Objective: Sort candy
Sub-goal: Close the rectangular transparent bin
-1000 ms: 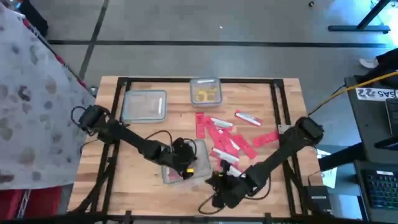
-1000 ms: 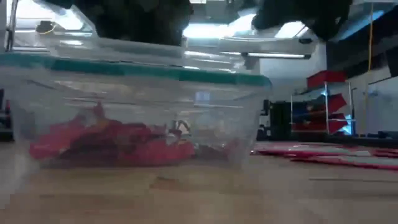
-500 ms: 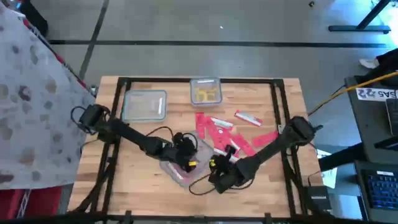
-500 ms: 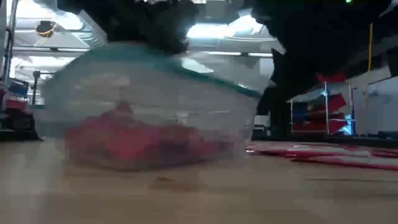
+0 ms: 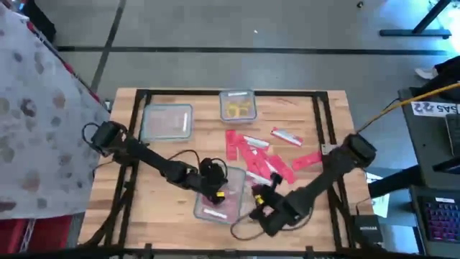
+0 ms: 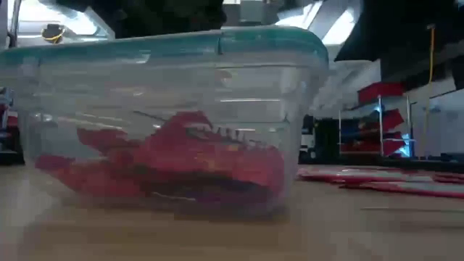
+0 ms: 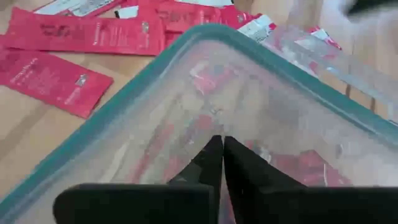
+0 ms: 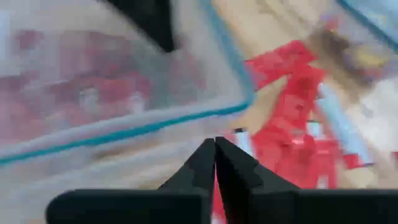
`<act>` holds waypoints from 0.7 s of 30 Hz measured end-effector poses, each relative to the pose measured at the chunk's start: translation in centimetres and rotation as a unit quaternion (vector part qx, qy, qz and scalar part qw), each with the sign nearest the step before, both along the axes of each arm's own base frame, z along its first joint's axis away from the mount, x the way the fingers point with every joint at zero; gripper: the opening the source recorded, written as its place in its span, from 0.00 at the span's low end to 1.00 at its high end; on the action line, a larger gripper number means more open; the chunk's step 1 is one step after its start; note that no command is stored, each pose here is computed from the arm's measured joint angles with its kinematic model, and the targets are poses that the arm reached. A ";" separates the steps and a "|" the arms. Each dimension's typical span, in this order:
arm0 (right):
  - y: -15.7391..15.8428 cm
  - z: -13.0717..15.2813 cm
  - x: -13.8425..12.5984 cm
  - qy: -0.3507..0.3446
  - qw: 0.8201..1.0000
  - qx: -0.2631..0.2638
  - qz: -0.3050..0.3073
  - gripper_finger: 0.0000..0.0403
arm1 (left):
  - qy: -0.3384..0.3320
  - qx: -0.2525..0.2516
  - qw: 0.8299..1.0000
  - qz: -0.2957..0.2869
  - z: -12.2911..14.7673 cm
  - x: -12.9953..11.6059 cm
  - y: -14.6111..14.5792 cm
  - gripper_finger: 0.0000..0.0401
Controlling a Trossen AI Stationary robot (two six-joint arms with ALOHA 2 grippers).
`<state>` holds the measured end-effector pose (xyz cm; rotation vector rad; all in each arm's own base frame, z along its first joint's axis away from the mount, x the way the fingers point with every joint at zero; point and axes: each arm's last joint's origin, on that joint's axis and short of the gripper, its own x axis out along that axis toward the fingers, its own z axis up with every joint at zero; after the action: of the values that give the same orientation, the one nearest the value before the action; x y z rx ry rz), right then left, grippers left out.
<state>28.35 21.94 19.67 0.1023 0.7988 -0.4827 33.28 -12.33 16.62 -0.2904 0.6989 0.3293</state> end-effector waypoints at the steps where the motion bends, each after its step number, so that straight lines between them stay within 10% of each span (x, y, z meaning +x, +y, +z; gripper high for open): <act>1: 0.2 0.0 0.1 -0.002 1.000 0.018 0.006 0.00 | 0.000 0.000 1.000 0.000 0.0 0.0 0.0 0.00; 21: -2.0 -6.5 5.4 -0.034 0.997 0.071 0.026 0.00 | -0.025 -0.005 0.999 0.028 -3.9 -0.3 0.1 0.00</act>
<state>33.71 19.99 13.21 0.2281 0.7660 -0.3721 32.98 -12.27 12.71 -0.3269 0.6437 0.3707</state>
